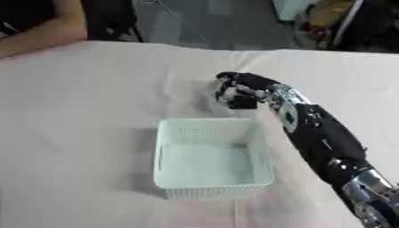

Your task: Pick up objects on the table and place them in the box.

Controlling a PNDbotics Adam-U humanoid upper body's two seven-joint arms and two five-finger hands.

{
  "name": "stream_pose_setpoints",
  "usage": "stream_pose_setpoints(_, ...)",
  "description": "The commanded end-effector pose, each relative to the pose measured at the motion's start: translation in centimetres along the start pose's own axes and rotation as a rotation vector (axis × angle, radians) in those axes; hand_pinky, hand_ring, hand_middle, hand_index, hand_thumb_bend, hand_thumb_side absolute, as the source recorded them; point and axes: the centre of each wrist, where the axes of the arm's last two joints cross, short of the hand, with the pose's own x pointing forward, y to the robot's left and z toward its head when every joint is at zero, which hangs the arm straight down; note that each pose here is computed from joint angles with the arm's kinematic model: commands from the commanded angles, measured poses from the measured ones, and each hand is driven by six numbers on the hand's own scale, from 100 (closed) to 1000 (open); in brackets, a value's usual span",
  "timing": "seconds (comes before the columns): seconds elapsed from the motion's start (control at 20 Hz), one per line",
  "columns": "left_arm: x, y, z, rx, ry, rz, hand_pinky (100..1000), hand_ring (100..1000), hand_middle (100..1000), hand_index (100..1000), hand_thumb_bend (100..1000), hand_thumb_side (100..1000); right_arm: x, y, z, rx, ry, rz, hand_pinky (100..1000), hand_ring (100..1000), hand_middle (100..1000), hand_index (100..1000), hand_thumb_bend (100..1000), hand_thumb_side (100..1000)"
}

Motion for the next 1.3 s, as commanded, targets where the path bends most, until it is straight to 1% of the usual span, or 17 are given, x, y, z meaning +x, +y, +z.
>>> stream_pose_setpoints(0.05, 0.33, -0.29, -0.79, -0.013, -0.031, 0.011, 679, 698, 724, 874, 538, 886, -0.44, 0.06, 0.12, 0.06, 0.009, 0.015, 973, 1000, 1000, 792, 187, 1000)
stream_pose_setpoints(0.15, 0.32, -0.29, -0.78, -0.014, -0.031, 0.011, 679, 699, 724, 874, 538, 886, -0.48, 0.36, 0.09, 0.102, 0.007, 0.017, 903, 1000, 1000, 803, 287, 1000)
stream_pose_setpoints(0.25, 0.32, -0.31, -0.77, -0.014, -0.03, 0.012, 679, 699, 724, 874, 539, 886, -0.51, 0.49, 0.09, 0.139, 0.007, 0.017, 886, 1000, 996, 807, 310, 1000)
stream_pose_setpoints(0.3, 0.32, -0.32, -0.77, -0.015, -0.03, 0.013, 679, 699, 724, 874, 539, 885, -0.52, 0.55, 0.09, 0.155, 0.007, 0.018, 833, 996, 963, 811, 347, 970)
stream_pose_setpoints(0.35, 0.32, -0.33, -0.77, -0.015, -0.031, 0.013, 679, 699, 724, 874, 539, 885, -0.53, 0.55, 0.09, 0.17, 0.007, 0.018, 833, 996, 963, 811, 347, 970)
stream_pose_setpoints(0.45, 0.32, -0.33, -0.77, -0.016, -0.031, 0.014, 679, 699, 725, 874, 540, 885, -0.53, 0.51, 0.11, 0.19, 0.008, 0.018, 760, 966, 935, 812, 362, 906)
stream_pose_setpoints(0.6, 0.31, -0.35, -0.78, -0.017, -0.032, 0.015, 679, 699, 725, 874, 541, 884, -0.47, 0.44, 0.13, 0.204, 0.004, 0.017, 719, 950, 928, 814, 342, 864)
stream_pose_setpoints(0.65, 0.31, -0.36, -0.78, -0.017, -0.032, 0.016, 679, 699, 725, 874, 541, 884, -0.45, 0.39, 0.13, 0.207, 0.003, 0.018, 724, 953, 929, 815, 343, 873)
stream_pose_setpoints(0.7, 0.31, -0.37, -0.78, -0.018, -0.032, 0.016, 679, 699, 725, 874, 541, 884, -0.41, 0.36, 0.11, 0.21, 0.001, 0.02, 711, 948, 929, 815, 347, 840)
stream_pose_setpoints(0.85, 0.31, -0.39, -0.79, -0.019, -0.033, 0.018, 679, 699, 725, 873, 541, 884, -0.3, 0.24, 0.07, 0.221, -0.002, 0.027, 707, 947, 928, 816, 354, 834)
stream_pose_setpoints(0.95, 0.3, -0.4, -0.8, -0.019, -0.033, 0.019, 680, 699, 725, 874, 542, 883, -0.26, 0.24, 0.04, 0.232, -0.004, 0.029, 700, 944, 928, 821, 382, 791)
stream_pose_setpoints(1.05, 0.3, -0.42, -0.83, -0.019, -0.035, 0.02, 679, 699, 725, 874, 542, 882, -0.27, 0.34, 0.0, 0.261, -0.003, 0.034, 697, 941, 928, 823, 400, 774)
stream_pose_setpoints(1.1, 0.3, -0.44, -0.84, -0.02, -0.036, 0.021, 679, 700, 725, 874, 542, 882, -0.26, 0.38, -0.02, 0.279, -0.001, 0.037, 679, 916, 921, 821, 417, 739)
stream_pose_setpoints(1.15, 0.3, -0.44, -0.85, -0.02, -0.036, 0.021, 679, 700, 725, 874, 542, 882, -0.26, 0.4, -0.05, 0.3, 0.003, 0.042, 683, 926, 921, 821, 419, 743)
stream_pose_setpoints(1.2, 0.3, -0.45, -0.86, -0.02, -0.036, 0.022, 679, 700, 725, 874, 543, 882, -0.27, 0.43, -0.06, 0.319, 0.008, 0.047, 662, 881, 909, 817, 407, 676)
stream_pose_setpoints(1.25, 0.3, -0.46, -0.86, -0.02, -0.037, 0.022, 679, 700, 725, 874, 542, 882, -0.29, 0.47, -0.08, 0.344, 0.016, 0.052, 667, 889, 913, 819, 413, 694)
stream_pose_setpoints(1.3, 0.3, -0.47, -0.87, -0.02, -0.037, 0.023, 679, 700, 725, 873, 542, 882, -0.34, 0.55, -0.07, 0.368, 0.026, 0.055, 629, 849, 886, 805, 365, 580)
